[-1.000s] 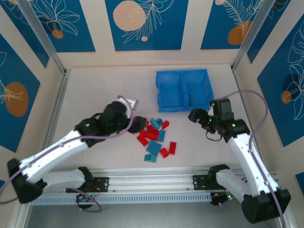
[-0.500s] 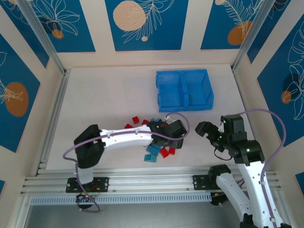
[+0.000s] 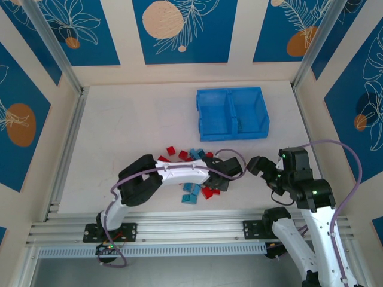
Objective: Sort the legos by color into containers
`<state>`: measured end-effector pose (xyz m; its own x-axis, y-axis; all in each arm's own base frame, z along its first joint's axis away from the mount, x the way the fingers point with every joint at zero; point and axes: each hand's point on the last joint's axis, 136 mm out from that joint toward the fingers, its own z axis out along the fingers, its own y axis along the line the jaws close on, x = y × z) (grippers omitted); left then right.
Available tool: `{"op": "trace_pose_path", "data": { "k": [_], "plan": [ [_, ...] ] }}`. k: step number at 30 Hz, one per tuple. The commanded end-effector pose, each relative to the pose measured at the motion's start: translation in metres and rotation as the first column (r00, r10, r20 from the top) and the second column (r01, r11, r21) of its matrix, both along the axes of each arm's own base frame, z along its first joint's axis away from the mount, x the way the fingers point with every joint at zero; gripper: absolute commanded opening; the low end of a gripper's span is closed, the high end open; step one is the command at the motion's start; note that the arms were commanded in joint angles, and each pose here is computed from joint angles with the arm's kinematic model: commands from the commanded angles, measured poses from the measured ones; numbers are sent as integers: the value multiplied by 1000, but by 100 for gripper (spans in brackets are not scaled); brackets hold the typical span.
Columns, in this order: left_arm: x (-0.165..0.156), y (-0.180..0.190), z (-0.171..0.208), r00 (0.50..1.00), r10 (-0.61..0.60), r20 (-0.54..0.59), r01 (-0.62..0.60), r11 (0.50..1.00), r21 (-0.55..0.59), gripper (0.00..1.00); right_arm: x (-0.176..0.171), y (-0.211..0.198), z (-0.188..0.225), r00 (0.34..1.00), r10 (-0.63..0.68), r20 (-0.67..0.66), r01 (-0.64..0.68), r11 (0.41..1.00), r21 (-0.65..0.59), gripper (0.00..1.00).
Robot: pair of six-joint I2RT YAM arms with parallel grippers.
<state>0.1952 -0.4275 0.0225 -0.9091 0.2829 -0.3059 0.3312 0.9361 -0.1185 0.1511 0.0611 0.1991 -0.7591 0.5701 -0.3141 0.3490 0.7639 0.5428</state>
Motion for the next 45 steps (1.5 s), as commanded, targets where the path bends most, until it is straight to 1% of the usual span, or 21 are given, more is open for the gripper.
{"op": "trace_pose_path", "data": {
  "k": [1,4,8,11,14,17,19,22,25,28,31,34,39,41,42,45],
  "plan": [
    [-7,-8,-7,999,-16,-44,16,1000,-16,40,-11,5,3,999,23,-22,-23,999,27,95],
    [-5,-9,1,999,-24,-28,23,999,-28,33,-13,4,9,1000,18,-16,-17,999,32,96],
    [3,-12,25,999,-36,30,38,998,-53,29,-13,2,18,1000,2,5,-2,999,32,96],
    [15,-15,57,994,-43,100,51,995,-83,28,-14,-1,25,1000,-21,16,21,999,30,96],
    [34,-17,101,980,-41,195,63,992,-106,27,-17,-5,35,998,-51,28,51,998,28,96],
    [60,-19,139,963,-27,270,66,989,-135,26,-16,-8,45,996,-73,53,72,997,30,96],
    [83,-20,162,948,-11,318,64,986,-156,26,-16,-11,51,994,-86,69,85,996,25,96],
    [123,-22,190,922,13,386,58,983,-174,24,-15,-14,58,990,-106,88,104,994,22,96],
    [165,-27,204,889,31,458,60,982,-182,24,-15,-16,63,988,-114,101,113,994,17,96],
    [207,-29,200,871,70,487,28,981,-191,23,-17,-18,65,988,-120,100,120,993,5,96],
    [244,-31,184,865,117,488,-11,977,-215,23,-19,-18,65,989,-118,92,118,993,10,96],
    [270,-31,163,862,153,484,-45,973,-227,24,-20,-19,65,989,-123,87,123,992,7,96],
    [295,-16,126,876,229,425,-132,960,-246,26,-17,-14,66,989,-123,84,120,992,35,96],
    [298,-16,117,890,227,397,-127,957,-261,29,-15,-13,66,989,-125,75,122,992,42,96],
    [298,-20,116,896,212,390,-109,957,-270,32,-13,-12,66,990,-123,72,120,992,44,96],
    [297,-27,120,902,176,394,-61,955,-289,47,-7,-7,68,993,-103,62,100,994,54,96]
  ]
}}
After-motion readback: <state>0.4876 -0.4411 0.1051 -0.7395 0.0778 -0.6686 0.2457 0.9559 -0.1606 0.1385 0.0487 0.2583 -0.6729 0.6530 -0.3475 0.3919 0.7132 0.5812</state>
